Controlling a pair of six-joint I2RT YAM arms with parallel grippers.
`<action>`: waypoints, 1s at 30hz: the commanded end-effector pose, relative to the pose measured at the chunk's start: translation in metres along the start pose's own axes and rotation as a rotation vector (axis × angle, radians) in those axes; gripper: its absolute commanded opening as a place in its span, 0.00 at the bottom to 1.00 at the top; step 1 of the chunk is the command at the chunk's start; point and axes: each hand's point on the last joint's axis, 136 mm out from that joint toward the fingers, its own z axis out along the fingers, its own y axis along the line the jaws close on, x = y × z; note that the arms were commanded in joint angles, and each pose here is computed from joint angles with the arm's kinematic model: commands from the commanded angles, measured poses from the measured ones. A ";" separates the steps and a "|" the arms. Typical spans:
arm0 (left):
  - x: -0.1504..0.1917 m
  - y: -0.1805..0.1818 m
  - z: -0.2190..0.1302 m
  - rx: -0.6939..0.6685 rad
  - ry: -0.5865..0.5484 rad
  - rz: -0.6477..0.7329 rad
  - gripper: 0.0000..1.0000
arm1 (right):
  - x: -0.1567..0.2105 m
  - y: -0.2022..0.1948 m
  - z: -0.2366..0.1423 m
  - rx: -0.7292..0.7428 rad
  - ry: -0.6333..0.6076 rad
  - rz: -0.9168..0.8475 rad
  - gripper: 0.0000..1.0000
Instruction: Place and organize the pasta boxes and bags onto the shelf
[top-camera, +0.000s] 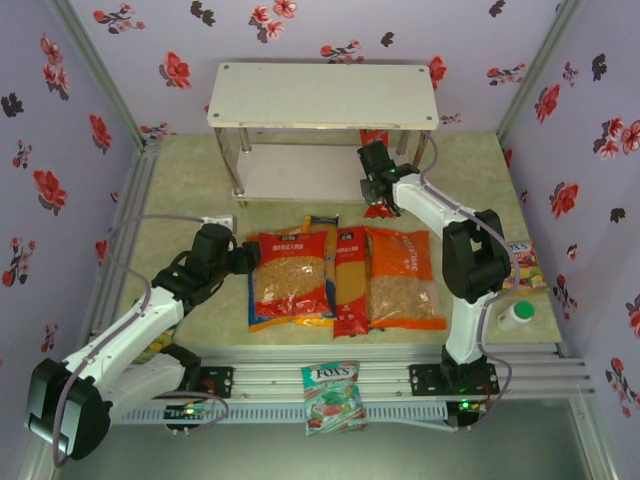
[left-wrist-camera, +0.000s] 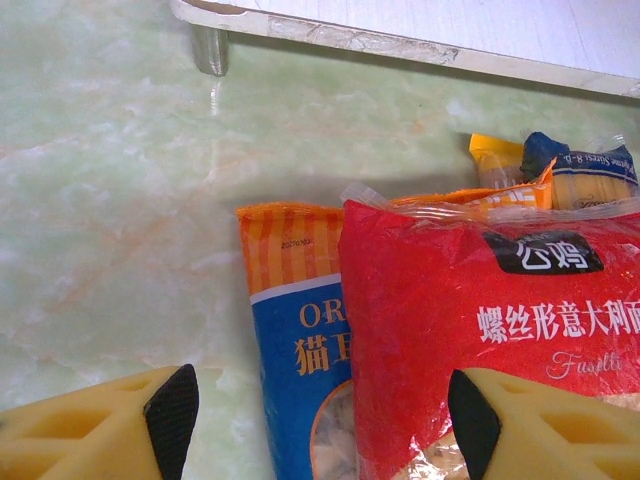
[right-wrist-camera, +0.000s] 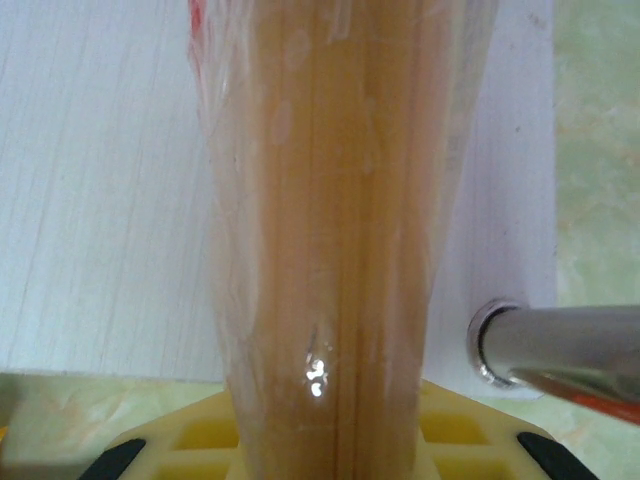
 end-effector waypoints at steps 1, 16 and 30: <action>-0.012 -0.007 -0.003 0.026 -0.023 0.000 0.71 | -0.066 -0.016 -0.018 0.054 -0.215 0.068 0.00; -0.005 -0.006 -0.001 0.029 0.003 0.008 0.73 | -0.052 -0.020 0.021 0.067 -0.130 0.086 0.18; -0.003 -0.009 -0.002 0.034 0.021 0.021 0.74 | -0.033 -0.028 0.041 0.080 -0.060 0.120 0.52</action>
